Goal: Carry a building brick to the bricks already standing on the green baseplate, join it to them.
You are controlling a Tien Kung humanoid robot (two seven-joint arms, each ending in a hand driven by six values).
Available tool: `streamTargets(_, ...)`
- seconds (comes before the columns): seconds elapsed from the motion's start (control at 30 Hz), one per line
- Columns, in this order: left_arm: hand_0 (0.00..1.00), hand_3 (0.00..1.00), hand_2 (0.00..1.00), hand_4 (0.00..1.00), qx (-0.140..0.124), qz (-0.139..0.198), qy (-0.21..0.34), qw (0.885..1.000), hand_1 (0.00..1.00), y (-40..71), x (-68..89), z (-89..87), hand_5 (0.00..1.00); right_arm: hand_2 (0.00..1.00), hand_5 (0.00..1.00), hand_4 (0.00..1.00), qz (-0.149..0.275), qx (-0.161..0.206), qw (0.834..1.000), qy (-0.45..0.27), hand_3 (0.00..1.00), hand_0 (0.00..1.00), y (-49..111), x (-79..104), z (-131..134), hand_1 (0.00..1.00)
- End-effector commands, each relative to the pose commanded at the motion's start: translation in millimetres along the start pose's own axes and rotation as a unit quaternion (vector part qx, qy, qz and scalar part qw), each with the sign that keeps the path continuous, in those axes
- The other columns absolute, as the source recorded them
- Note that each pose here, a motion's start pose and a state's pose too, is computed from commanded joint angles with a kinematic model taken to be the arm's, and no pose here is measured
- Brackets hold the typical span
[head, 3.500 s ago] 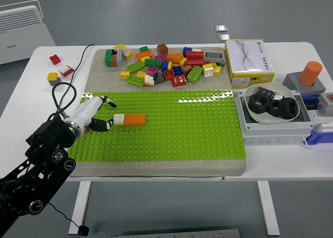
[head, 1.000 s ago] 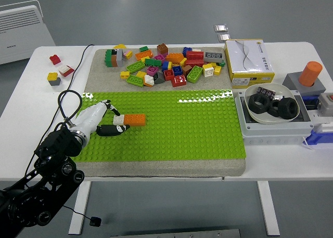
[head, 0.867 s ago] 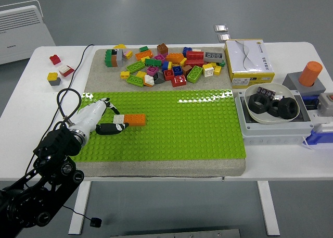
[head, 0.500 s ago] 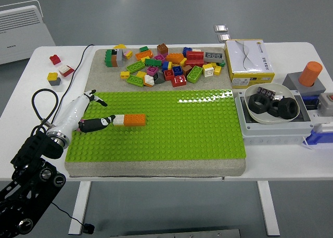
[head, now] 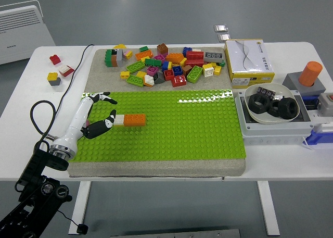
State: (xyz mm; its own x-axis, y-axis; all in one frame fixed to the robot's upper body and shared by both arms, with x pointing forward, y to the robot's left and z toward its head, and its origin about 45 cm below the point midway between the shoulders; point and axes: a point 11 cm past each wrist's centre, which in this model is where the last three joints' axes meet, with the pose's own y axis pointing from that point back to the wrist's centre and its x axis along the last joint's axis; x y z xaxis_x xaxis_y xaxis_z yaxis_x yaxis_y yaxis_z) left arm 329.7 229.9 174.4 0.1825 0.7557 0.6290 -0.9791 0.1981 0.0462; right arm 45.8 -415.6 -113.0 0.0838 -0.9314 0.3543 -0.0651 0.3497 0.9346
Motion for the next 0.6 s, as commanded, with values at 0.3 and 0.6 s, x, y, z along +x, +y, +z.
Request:
streamTargets(0.3, 0.848, 0.491, 0.766, 0.453, -0.001, -0.020, -0.012, 1.000, 0.794, 1.3, -8.3, -1.5, 0.020, 0.787, 0.872, 0.812, -0.003, -0.001, 1.000, 0.002, 0.786, 0.515, 0.4, -5.4, -2.2, 0.722)
streamTargets(0.6, 0.855, 0.580, 0.786, 0.424, 0.017, -0.038, -0.027, 0.999, 0.805, 3.5, -10.6, -10.0, 0.002, 0.786, 0.871, 0.812, -0.004, -0.005, 1.000, 0.004, 0.786, 0.515, 0.3, -7.3, 2.8, 0.721)
